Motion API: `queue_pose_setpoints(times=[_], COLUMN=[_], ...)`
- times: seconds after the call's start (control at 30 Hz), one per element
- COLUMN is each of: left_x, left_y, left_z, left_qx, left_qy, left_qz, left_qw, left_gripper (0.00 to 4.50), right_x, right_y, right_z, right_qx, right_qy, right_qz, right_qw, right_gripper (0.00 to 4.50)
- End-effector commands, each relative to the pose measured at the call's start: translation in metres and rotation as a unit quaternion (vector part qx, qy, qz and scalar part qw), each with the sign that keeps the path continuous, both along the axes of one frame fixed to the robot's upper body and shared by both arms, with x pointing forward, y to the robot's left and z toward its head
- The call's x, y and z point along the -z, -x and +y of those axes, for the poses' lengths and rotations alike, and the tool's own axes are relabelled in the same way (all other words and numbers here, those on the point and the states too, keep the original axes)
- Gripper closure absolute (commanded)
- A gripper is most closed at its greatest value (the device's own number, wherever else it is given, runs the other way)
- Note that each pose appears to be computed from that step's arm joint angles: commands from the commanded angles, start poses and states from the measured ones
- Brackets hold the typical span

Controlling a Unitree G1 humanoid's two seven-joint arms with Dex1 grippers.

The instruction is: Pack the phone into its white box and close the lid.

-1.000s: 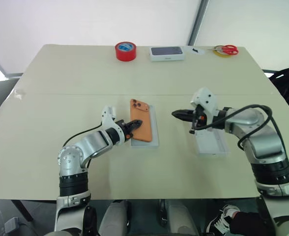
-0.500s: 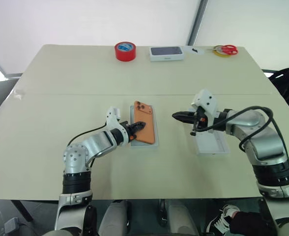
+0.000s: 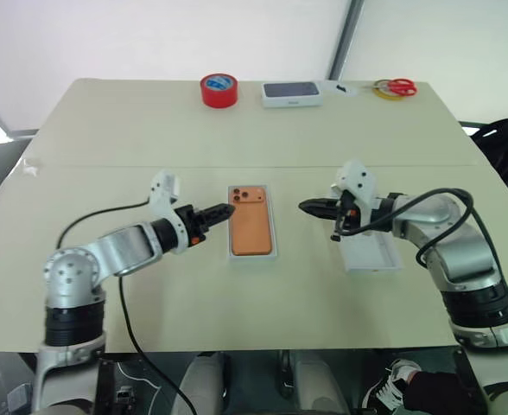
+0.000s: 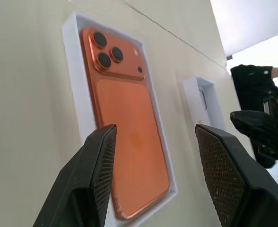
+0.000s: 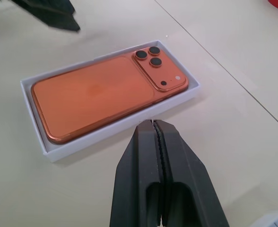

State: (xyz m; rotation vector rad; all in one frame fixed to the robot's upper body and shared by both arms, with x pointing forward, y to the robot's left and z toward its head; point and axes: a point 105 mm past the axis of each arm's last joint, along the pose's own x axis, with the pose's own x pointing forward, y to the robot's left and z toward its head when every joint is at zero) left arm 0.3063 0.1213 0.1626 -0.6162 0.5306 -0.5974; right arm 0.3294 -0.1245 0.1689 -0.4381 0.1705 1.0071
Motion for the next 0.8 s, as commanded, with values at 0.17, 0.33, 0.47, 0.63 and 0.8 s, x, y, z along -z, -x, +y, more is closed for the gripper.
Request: queue_pose_setpoints(times=[0.17,0.33,0.47,0.63,0.8], left_x=[0.002,0.020,0.031,0.038,0.045], left_y=[-0.005,-0.023,-0.034,-0.039,-0.033], left_z=[0.033,0.035,0.019,-0.006,-0.031], left_qx=[-0.026,-0.030,-0.009,0.028,0.074], left_qy=[-0.182,-0.268,-0.264,-0.257,-0.250], left_qz=[-0.067,-0.085,-0.083,-0.083,-0.082], left_qw=[0.981,0.959,0.961,0.962,0.962], left_gripper=[1.96,4.14,4.47,4.47,4.47], right_x=[0.001,0.015,0.027,0.035,0.041], right_y=[-0.019,-0.041,-0.044,-0.042,-0.035], right_z=[0.020,0.027,0.038,0.049,0.057], right_qx=[0.017,0.066,0.070,0.069,0.052], right_qy=[0.041,0.096,0.121,0.125,0.128], right_qz=[-0.027,-0.024,-0.023,-0.013,-0.007], right_qw=[0.999,0.993,0.990,0.990,0.990], right_gripper=[4.50,4.50,4.50,4.50,4.50])
